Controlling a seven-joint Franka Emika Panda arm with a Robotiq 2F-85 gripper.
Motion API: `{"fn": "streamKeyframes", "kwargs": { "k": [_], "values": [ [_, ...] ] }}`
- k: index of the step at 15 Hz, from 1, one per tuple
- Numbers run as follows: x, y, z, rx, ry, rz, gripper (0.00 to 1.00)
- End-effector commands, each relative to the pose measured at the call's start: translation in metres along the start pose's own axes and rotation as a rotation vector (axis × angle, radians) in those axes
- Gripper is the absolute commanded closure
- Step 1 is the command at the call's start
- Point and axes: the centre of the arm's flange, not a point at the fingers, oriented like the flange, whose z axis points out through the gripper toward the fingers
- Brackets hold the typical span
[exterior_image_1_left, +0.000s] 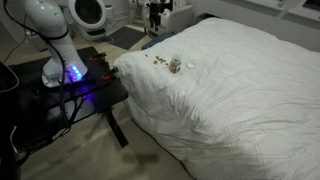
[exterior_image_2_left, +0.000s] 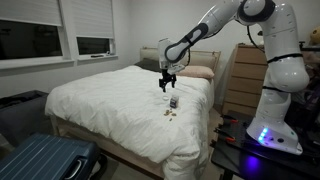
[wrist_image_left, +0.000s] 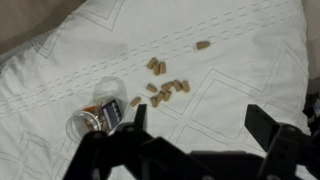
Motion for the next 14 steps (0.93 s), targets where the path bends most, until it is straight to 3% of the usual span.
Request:
{"fn": "streamKeyframes", "kwargs": {
  "k": [1, 14],
  "values": [
    [-0.016, 0.004, 0.019, 0.003, 0.014, 0.07, 0.0],
    [-0.04, 0.007, 0.079, 0.044, 0.025, 0.31, 0.0]
  ]
}}
